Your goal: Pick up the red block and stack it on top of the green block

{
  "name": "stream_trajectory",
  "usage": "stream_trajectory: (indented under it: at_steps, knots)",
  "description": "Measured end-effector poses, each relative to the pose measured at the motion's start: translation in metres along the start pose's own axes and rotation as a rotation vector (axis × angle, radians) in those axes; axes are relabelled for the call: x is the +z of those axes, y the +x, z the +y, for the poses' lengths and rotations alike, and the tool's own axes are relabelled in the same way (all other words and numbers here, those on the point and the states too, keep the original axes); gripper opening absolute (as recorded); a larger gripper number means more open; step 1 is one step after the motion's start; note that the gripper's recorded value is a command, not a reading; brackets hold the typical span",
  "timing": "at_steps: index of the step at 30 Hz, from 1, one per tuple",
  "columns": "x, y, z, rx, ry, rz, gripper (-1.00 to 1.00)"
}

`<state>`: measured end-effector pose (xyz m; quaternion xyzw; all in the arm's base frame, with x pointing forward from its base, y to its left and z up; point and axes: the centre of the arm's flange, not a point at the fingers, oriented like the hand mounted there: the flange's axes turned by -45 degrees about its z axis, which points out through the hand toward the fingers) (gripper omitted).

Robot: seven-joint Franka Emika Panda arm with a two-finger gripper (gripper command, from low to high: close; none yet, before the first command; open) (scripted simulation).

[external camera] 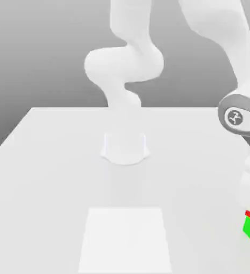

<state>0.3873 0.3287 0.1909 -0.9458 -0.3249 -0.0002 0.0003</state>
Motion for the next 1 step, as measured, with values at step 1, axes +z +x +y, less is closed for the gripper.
stream_trajectory:
  at_steps: [1]
  knots:
    - [0.0000, 0.0000, 0.0000, 0.000, 0.000, 0.000, 1.00]
